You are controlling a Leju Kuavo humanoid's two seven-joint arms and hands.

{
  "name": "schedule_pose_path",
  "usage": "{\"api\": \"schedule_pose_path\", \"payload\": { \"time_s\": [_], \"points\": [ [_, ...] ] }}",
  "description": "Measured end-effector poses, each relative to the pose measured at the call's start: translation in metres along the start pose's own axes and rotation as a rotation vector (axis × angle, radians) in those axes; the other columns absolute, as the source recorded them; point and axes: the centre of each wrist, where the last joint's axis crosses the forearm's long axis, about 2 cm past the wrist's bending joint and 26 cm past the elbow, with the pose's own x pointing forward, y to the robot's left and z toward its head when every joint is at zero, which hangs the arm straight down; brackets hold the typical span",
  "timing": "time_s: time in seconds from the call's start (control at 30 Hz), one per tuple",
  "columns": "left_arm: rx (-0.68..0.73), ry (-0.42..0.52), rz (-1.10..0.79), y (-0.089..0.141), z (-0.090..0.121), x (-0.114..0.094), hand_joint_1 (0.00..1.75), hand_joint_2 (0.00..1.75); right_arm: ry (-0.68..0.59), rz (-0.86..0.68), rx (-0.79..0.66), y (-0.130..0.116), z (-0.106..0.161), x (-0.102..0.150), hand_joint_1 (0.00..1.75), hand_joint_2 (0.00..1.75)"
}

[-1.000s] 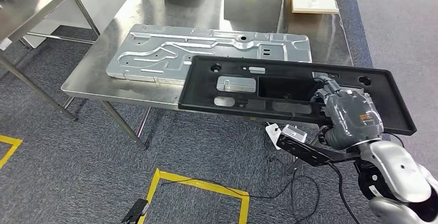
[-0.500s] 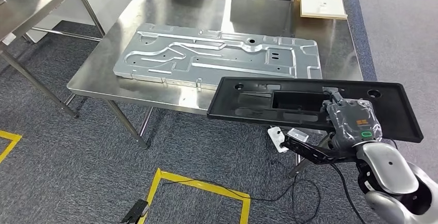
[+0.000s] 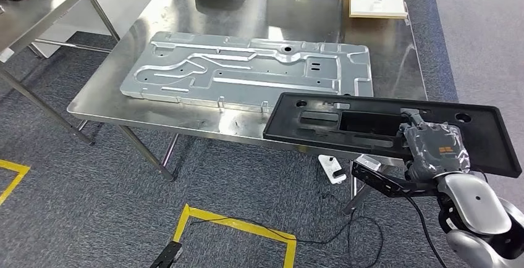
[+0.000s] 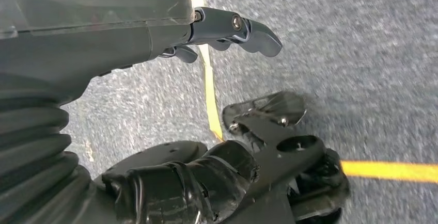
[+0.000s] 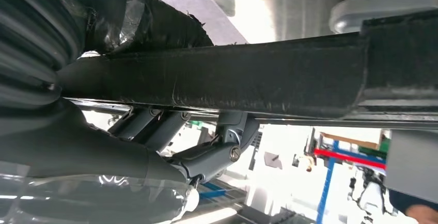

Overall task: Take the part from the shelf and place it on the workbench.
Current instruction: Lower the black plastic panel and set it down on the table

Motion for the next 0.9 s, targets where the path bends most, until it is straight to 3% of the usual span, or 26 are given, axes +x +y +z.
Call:
{"api": "schedule_pose_path", "payload": {
  "time_s": [0.4,0.9],
  "points": [
    [0.006,0.007,-0.007,0.002,-0.001,0.002,0.0,1.75,0.062,-0.026,-0.062,0.007,0.002,-0.012,1.75,1.75],
    [-0.006,-0.004,-0.026,0.0,-0.001,0.002,0.0,1.75,0.1,-0.019,-0.033,0.021,0.004,-0.017,1.75,1.75]
  ]
}}
